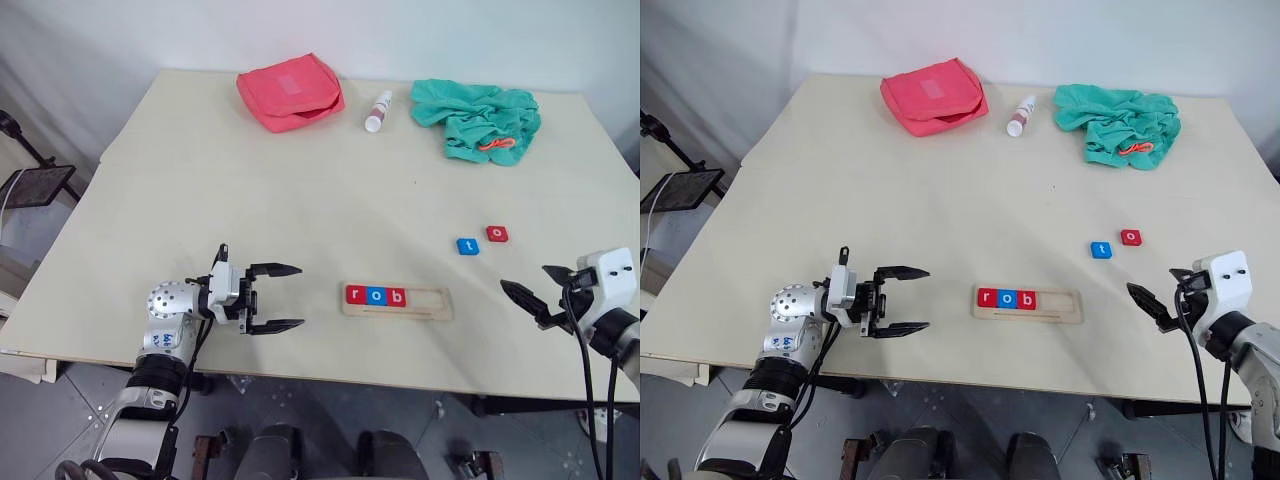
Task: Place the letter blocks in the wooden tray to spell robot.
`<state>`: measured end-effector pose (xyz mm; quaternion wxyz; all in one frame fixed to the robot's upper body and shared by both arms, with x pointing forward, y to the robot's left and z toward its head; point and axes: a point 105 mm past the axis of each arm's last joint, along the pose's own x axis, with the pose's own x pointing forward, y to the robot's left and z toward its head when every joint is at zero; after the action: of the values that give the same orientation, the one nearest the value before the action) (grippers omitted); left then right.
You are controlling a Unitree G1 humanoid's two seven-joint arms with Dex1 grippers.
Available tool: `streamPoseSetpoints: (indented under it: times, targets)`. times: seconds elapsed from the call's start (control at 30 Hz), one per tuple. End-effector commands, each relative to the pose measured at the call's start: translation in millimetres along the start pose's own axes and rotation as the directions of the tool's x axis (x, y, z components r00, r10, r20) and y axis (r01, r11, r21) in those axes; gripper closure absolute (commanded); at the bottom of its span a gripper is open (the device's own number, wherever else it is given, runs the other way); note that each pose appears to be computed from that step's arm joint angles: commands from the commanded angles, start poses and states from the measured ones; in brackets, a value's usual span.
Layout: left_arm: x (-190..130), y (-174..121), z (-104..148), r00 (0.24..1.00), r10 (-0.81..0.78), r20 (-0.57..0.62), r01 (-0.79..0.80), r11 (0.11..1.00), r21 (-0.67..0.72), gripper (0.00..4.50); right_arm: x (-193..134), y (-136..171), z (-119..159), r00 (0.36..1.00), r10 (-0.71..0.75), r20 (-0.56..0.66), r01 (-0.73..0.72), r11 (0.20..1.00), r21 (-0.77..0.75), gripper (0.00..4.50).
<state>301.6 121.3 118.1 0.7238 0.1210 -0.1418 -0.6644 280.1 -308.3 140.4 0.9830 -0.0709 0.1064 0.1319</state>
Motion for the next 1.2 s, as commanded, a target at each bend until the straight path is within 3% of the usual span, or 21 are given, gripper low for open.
streamPoseSetpoints:
  times: [0.03,0.3,0.63,0.87,1.2]
  targets:
    - [-1.2,2.5,6.3,1.0,-0.004,0.0,0.004,1.0,0.029,0.0,-6.0,-1.4,13.4,0.998,-0.014,0.054,0.015,1.0,-0.021,0.01]
    - [-1.4,0.9,7.3,1.0,-0.003,0.002,0.003,1.0,0.03,0.0,0.5,-2.9,19.7,0.998,-0.002,0.058,0.003,1.0,-0.017,0.01]
    - [2.9,-5.8,7.9,1.0,-0.002,0.014,0.001,1.0,0.028,0.0,60.2,-27.9,37.7,0.998,-0.044,0.04,0.044,0.999,0.006,0.01]
    - [-0.3,-14.7,8.5,1.0,0.023,0.012,-0.024,0.999,0.024,0.0,106.0,-42.8,34.7,0.994,-0.107,-0.018,0.108,0.993,0.05,0.01]
    - [-2.8,-23.2,9.1,0.998,0.057,0.001,-0.057,0.998,0.02,0.0,125.5,-48.5,18.5,0.983,-0.164,-0.087,0.169,0.984,0.06,0.01]
